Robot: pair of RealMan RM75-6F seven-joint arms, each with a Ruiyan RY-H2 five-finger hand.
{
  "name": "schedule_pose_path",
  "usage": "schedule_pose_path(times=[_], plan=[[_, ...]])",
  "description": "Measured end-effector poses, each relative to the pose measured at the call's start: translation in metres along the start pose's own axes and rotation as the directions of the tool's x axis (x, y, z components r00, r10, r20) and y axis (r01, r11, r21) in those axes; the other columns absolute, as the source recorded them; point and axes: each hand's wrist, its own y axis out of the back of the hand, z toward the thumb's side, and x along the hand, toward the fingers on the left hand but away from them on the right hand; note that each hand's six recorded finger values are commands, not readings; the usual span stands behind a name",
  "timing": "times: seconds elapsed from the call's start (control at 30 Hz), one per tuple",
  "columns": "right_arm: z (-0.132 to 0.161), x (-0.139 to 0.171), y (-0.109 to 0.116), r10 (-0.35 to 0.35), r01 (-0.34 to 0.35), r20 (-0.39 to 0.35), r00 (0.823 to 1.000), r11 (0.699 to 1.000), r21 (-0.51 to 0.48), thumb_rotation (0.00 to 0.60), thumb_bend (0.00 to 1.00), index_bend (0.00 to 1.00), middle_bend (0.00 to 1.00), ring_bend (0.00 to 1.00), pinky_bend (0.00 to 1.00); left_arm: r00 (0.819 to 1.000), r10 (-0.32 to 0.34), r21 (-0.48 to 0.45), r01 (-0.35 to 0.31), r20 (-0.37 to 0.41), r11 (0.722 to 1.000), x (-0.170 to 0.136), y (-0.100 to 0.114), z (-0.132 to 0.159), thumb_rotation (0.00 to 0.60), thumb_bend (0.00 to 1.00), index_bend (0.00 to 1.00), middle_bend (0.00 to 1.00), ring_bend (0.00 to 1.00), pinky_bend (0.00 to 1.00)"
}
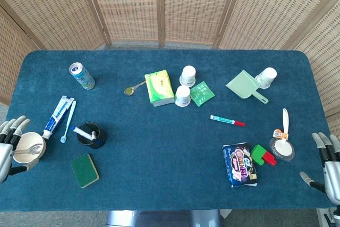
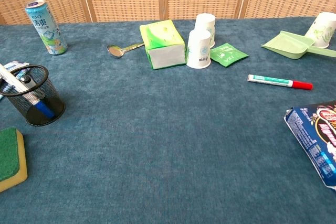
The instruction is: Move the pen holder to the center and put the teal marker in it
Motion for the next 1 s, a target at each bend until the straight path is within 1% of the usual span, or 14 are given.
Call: schedule_pose_path(times=[0.27, 0.47, 0.57, 0.63, 0.8, 0.9, 1.0], plan=[[-0.002, 0.001, 0.003, -0.005, 0.005, 0.004, 1.000, 1.000, -0.020, 0.600, 0.00, 0.01, 0.00, 0.00, 0.00, 1.000, -0.017, -0.006, 0.017, -0.005, 1.000, 0.001, -0.002, -0.001, 0.600, 0.05, 0.00, 0.00, 0.00, 0.00], [-0.005, 0.002, 0.007, -0.010, 0.010, 0.014, 1.000, 0.999, -0.040, 0.600, 0.00, 0.00, 0.00, 0.00, 0.00, 0.998, -0.061, -0.024, 0.061, 0.014, 0.998, 0.009, -0.006, -0.001, 0.600, 0.05, 0.00, 0.00, 0.00, 0.00], [-0.004, 0.002, 0.007, -0.004, 0.005, 0.012, 1.000, 0.999, -0.044, 0.600, 0.00, 0.00, 0.00, 0.00, 0.00, 0.994, -0.102, -0.041, 0.103, 0.031, 0.994, 0.020, -0.012, -0.001, 0.600, 0.05, 0.00, 0.00, 0.00, 0.00], [-0.004, 0.002, 0.007, -0.003, 0.003, 0.011, 1.000, 0.999, -0.046, 0.600, 0.00, 0.00, 0.00, 0.00, 0.00, 0.990, -0.133, -0.055, 0.136, 0.054, 0.989, 0.033, -0.016, 0.001, 0.600, 0.05, 0.00, 0.00, 0.00, 0.00], [-0.004, 0.003, 0.008, -0.002, 0.003, 0.017, 1.000, 0.998, -0.055, 0.600, 0.00, 0.00, 0.00, 0.00, 0.00, 0.975, -0.178, -0.065, 0.187, 0.131, 0.980, 0.070, -0.026, 0.017, 0.600, 0.05, 0.00, 0.00, 0.00, 0.00], [-0.006, 0.003, 0.009, -0.006, 0.008, 0.025, 1.000, 0.998, -0.063, 0.600, 0.00, 0.00, 0.00, 0.00, 0.00, 0.968, -0.205, -0.059, 0.215, 0.148, 0.975, 0.081, -0.032, 0.025, 0.600, 0.05, 0.00, 0.00, 0.00, 0.00], [-0.009, 0.003, 0.011, -0.012, 0.014, 0.039, 0.999, 0.997, -0.074, 0.600, 0.00, 0.00, 0.00, 0.00, 0.00, 0.960, -0.237, -0.040, 0.245, 0.149, 0.969, 0.090, -0.038, 0.032, 0.600, 0.05, 0.00, 0.00, 0.00, 0.00]])
